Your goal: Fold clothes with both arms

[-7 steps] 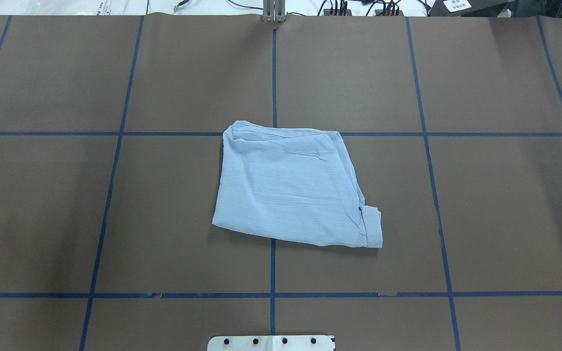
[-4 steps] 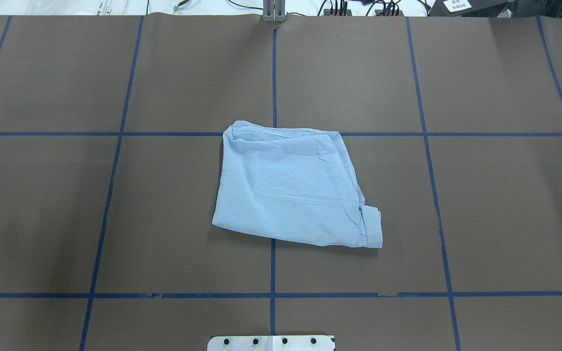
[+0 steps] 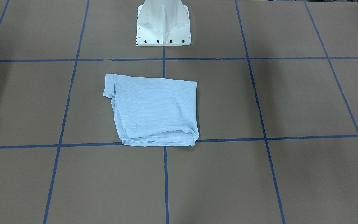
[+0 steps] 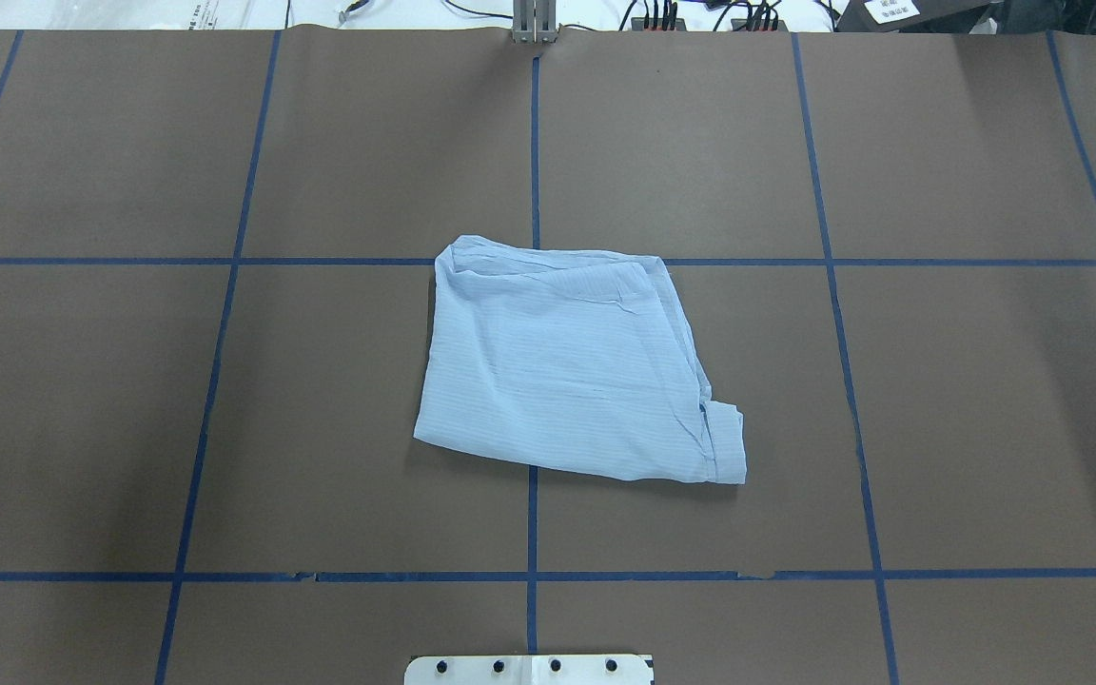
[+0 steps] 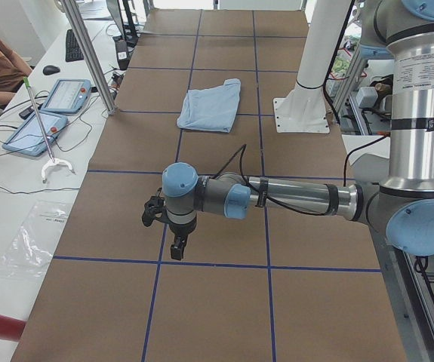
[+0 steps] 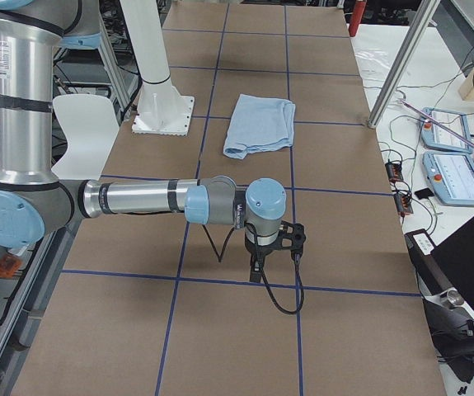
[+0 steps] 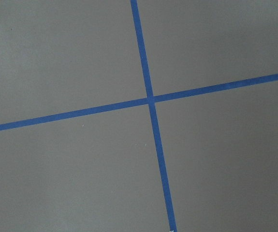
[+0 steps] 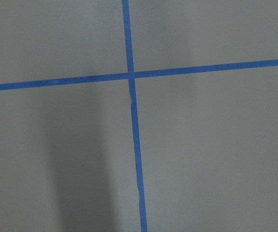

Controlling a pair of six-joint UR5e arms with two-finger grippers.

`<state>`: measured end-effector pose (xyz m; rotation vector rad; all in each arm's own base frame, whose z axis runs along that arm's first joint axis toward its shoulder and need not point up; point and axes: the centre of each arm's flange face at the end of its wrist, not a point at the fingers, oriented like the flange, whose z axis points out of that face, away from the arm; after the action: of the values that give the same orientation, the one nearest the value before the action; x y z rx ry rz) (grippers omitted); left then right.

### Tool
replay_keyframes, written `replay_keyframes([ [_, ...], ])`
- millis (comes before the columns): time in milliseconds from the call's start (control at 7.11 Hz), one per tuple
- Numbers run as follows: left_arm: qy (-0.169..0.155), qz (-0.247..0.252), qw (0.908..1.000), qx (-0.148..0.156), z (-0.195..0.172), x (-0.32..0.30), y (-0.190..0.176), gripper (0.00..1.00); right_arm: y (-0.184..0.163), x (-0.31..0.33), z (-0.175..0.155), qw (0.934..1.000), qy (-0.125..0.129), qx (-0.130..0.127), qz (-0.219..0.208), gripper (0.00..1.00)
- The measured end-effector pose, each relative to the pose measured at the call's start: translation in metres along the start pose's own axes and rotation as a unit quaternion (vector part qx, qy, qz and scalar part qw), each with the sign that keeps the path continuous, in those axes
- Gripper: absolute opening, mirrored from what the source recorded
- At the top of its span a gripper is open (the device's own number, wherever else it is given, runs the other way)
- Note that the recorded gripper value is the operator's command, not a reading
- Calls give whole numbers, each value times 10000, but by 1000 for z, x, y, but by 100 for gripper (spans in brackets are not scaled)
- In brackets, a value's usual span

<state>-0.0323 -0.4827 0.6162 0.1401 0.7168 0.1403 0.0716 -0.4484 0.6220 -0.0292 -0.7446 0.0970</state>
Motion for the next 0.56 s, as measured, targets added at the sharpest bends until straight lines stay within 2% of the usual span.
replay_keyframes([
  [562, 0, 109, 9999, -66, 6, -5, 6, 100, 3, 8, 7, 10000, 49, -49, -5, 100],
])
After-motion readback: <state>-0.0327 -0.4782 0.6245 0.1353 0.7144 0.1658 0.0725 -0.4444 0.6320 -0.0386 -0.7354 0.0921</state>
